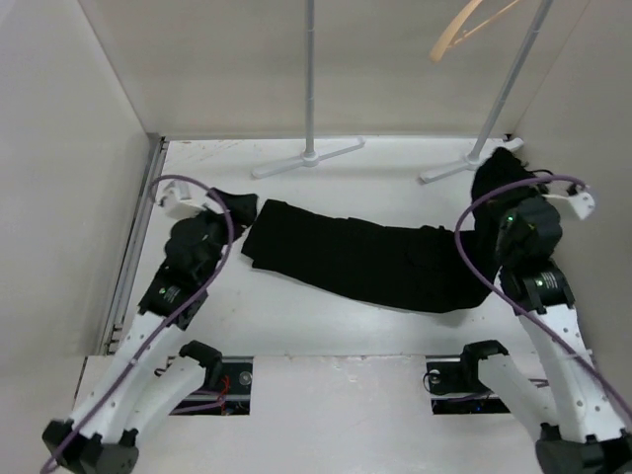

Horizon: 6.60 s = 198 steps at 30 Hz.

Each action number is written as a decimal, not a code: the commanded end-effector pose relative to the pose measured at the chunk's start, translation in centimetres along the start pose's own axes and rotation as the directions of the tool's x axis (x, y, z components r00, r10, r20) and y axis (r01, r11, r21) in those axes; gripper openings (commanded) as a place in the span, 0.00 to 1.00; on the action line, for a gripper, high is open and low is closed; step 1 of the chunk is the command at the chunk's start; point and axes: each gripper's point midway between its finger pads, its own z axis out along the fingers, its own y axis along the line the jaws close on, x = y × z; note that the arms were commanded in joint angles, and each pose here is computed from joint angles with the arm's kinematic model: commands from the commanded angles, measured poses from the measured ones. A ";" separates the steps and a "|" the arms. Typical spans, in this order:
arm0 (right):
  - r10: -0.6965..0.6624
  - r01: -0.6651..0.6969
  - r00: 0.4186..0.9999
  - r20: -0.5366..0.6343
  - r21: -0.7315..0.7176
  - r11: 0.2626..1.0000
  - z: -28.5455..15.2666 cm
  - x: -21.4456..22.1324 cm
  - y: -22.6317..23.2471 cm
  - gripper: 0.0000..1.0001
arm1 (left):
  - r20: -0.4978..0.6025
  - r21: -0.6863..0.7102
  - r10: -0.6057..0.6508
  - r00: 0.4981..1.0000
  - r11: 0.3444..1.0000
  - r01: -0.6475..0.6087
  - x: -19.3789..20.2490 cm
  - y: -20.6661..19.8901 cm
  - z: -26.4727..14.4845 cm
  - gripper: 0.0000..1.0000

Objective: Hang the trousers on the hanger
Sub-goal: Fold the trousers, then grab a hanger with the right arm

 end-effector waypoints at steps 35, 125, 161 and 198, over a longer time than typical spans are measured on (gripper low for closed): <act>-0.376 0.099 0.823 -0.425 -0.545 0.833 -18.5 30.9 26.5 0.72 | 0.263 -0.136 -0.201 0.943 0.960 0.243 -6.8 9.2 -2.0 0.76; -0.161 0.022 0.977 -0.137 -0.691 0.722 -4.4 0.0 26.8 0.19 | -0.194 -0.012 0.049 0.980 0.999 -0.052 13.0 7.7 1.0 0.57; 0.076 -0.272 0.954 -0.290 -0.729 0.628 13.8 -4.7 34.4 0.66 | -0.357 0.070 0.137 0.924 0.990 -0.119 17.5 6.1 0.7 0.59; -0.018 -0.401 0.893 -0.450 -0.813 0.422 8.7 -0.9 35.5 0.16 | -0.340 0.053 0.113 0.933 0.993 -0.101 16.9 7.0 -0.1 0.59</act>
